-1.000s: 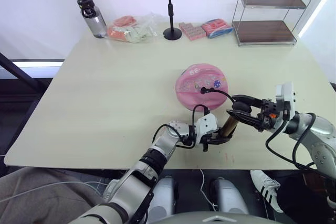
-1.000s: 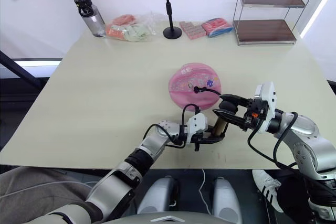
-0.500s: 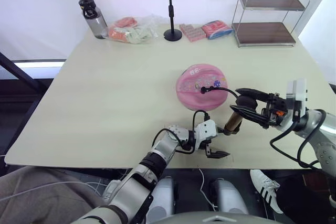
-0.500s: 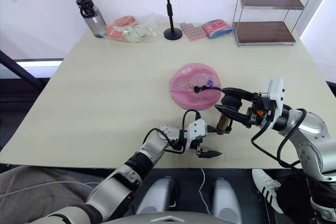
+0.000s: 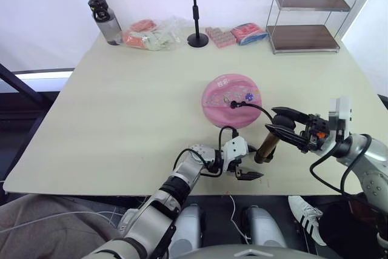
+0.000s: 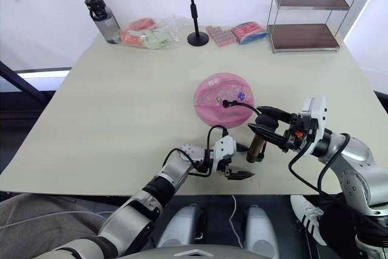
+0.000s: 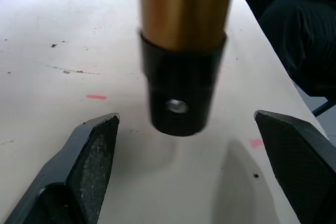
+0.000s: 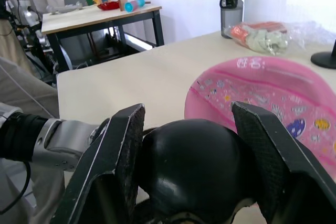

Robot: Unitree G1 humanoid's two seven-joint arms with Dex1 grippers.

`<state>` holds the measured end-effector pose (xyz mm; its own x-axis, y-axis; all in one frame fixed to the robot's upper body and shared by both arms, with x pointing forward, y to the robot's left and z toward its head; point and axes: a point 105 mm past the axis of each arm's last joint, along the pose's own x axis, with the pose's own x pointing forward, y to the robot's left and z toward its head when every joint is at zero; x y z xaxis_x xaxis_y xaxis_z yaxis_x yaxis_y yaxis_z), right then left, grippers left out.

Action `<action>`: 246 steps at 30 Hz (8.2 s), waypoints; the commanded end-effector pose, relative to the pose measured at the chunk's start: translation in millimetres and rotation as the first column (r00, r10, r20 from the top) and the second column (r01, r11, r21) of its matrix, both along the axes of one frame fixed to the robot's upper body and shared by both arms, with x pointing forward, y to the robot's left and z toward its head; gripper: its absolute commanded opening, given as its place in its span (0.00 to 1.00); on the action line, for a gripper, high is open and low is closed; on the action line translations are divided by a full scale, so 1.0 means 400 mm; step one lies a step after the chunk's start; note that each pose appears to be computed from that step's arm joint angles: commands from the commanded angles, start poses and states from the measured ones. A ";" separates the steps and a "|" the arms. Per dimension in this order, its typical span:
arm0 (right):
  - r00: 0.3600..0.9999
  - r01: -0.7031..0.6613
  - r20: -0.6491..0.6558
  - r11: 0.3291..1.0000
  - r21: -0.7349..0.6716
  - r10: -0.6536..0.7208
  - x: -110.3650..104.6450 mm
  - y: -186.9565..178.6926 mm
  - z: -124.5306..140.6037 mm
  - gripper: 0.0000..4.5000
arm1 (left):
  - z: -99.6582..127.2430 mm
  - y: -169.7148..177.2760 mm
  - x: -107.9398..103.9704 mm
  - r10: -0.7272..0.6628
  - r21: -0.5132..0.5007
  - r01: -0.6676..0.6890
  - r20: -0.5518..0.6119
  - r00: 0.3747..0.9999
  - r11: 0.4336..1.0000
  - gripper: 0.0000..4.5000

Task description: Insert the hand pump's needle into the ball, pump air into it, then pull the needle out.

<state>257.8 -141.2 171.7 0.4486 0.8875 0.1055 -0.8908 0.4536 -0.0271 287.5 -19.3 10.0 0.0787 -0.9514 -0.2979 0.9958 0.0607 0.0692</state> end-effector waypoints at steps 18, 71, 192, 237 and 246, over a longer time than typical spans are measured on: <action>1.000 -0.007 0.028 1.000 0.008 0.007 -0.013 0.000 0.004 0.48 | -0.003 -0.002 0.000 -0.004 -0.020 0.004 -0.036 0.999 1.000 0.50; 0.984 -0.052 0.168 0.998 -0.033 0.056 -0.035 -0.001 0.105 0.48 | -0.074 -0.012 -0.035 -0.046 0.103 0.059 -0.120 0.992 0.993 0.22; 0.999 0.018 0.046 0.987 -0.159 -0.010 0.021 -0.073 -0.017 0.48 | -0.138 0.000 -0.029 0.019 0.197 0.007 -0.129 0.991 0.980 0.22; 0.996 0.023 -0.078 0.981 -0.194 -0.038 0.021 -0.081 -0.016 0.48 | -0.143 -0.002 -0.036 0.010 0.198 0.018 -0.135 0.991 0.980 0.22; 0.992 0.051 -0.096 0.964 -0.263 -0.079 0.019 -0.075 -0.171 0.48 | -0.133 -0.004 -0.026 0.014 0.189 0.010 -0.126 0.992 0.982 0.22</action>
<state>264.9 -161.1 138.3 0.4656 0.8837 -0.0486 -0.8816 0.4583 -0.1131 291.3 -41.4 -7.1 0.0637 -0.9274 -0.3685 0.9969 0.0417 0.0674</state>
